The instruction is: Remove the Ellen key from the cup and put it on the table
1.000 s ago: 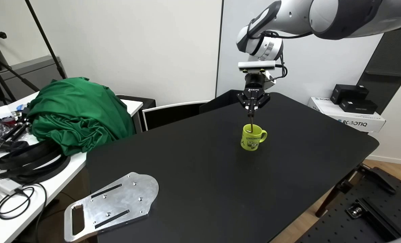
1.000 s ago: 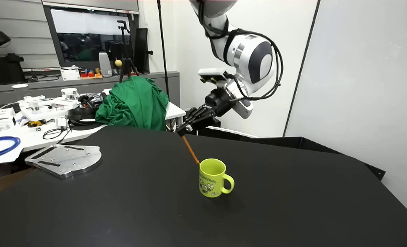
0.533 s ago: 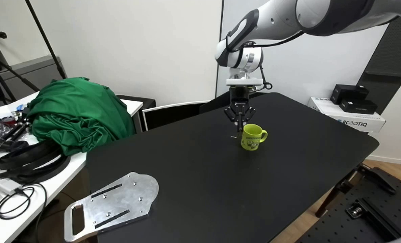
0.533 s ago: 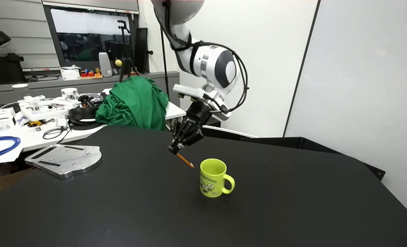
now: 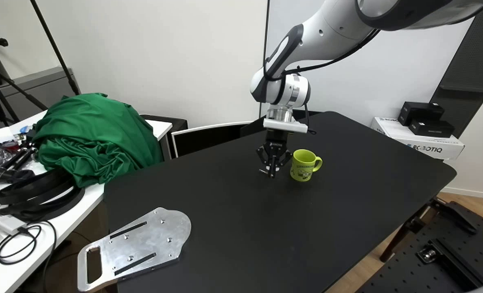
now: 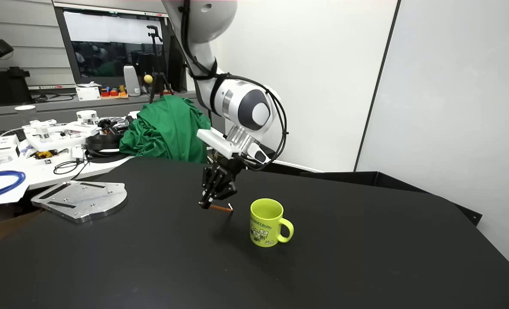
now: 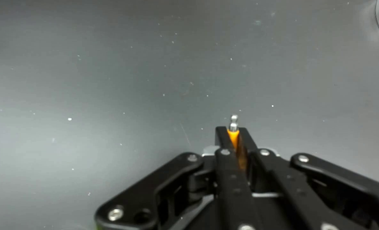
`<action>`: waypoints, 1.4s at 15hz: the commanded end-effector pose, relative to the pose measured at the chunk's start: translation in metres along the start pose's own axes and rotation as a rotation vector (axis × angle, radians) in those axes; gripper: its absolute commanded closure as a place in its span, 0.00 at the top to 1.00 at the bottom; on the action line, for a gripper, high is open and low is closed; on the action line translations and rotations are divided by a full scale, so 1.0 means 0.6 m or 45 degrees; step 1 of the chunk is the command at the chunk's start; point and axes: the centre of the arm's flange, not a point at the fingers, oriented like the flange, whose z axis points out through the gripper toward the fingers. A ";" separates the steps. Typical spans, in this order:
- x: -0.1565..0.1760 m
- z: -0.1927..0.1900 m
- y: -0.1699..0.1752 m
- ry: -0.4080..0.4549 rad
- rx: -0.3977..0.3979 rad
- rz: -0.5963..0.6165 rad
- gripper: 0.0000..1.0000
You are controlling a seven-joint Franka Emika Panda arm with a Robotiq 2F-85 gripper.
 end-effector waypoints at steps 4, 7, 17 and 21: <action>-0.032 0.025 0.034 0.152 0.142 -0.031 0.02; -0.018 0.036 0.047 0.168 0.150 0.000 0.02; 0.023 0.066 0.074 0.309 0.109 0.092 0.35; 0.002 0.049 0.066 0.238 0.107 0.128 0.62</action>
